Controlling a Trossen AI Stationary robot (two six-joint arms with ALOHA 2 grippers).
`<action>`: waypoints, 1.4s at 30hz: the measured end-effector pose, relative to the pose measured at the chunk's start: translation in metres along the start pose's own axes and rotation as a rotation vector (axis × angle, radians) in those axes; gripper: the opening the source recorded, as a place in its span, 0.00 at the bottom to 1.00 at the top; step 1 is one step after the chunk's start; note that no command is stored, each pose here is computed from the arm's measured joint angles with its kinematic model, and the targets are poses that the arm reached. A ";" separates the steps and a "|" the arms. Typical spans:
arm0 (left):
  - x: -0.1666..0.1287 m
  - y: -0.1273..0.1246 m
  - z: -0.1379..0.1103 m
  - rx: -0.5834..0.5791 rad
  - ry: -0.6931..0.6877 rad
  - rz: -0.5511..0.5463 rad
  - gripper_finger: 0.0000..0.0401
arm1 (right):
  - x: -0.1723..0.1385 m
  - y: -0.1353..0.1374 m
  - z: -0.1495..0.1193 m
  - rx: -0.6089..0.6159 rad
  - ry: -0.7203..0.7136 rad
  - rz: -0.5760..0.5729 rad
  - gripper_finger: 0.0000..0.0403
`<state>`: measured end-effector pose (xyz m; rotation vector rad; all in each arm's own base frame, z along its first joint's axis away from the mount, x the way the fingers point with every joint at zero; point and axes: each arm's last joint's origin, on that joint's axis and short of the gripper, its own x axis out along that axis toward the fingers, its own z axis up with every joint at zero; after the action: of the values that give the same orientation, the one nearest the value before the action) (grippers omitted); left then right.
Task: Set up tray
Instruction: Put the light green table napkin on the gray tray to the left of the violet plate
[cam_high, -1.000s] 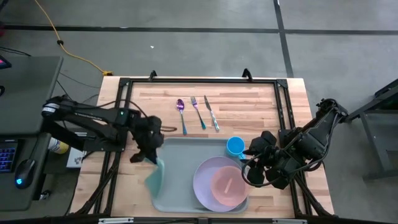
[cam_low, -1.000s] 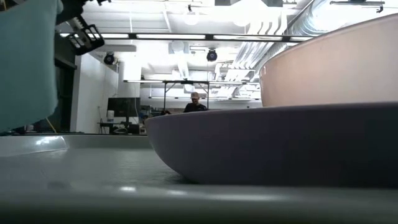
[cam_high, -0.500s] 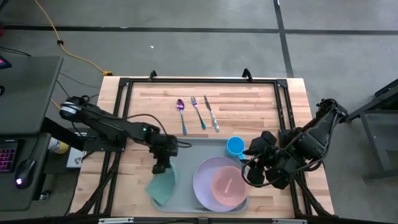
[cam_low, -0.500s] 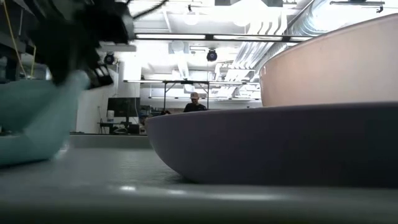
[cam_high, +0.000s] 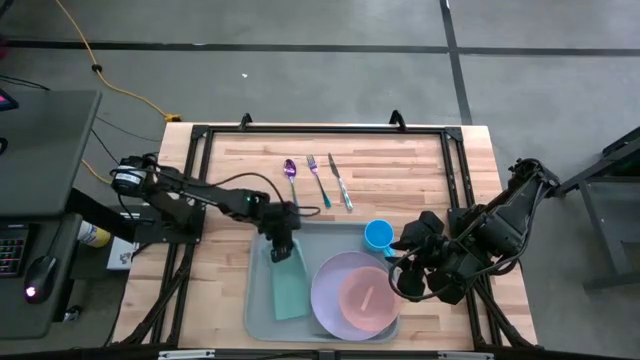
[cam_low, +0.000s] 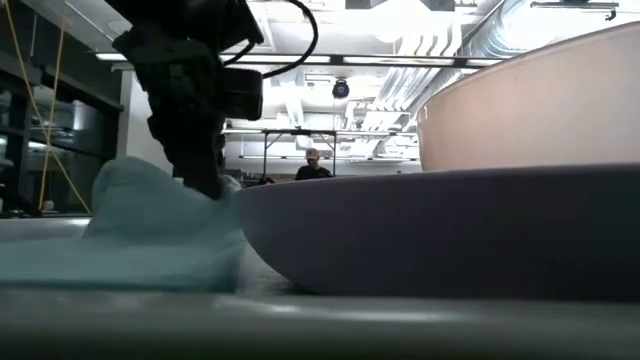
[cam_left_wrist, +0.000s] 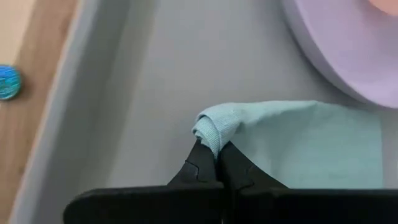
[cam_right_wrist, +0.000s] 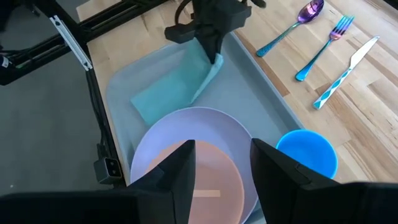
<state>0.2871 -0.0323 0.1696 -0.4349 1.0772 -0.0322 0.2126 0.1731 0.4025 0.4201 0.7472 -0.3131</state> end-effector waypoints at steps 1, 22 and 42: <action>0.000 0.001 0.000 -0.006 0.002 0.000 0.04 | 0.000 0.000 0.000 0.000 0.000 0.000 0.32; -0.012 -0.005 -0.013 0.303 0.255 0.029 0.04 | 0.000 -0.001 0.001 -0.027 -0.026 -0.016 0.32; -0.014 -0.019 0.016 0.835 0.407 -0.018 0.04 | 0.001 -0.001 0.002 -0.025 -0.035 -0.019 0.32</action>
<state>0.2977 -0.0409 0.1948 0.3336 1.3459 -0.5854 0.2136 0.1715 0.4030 0.3836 0.7204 -0.3280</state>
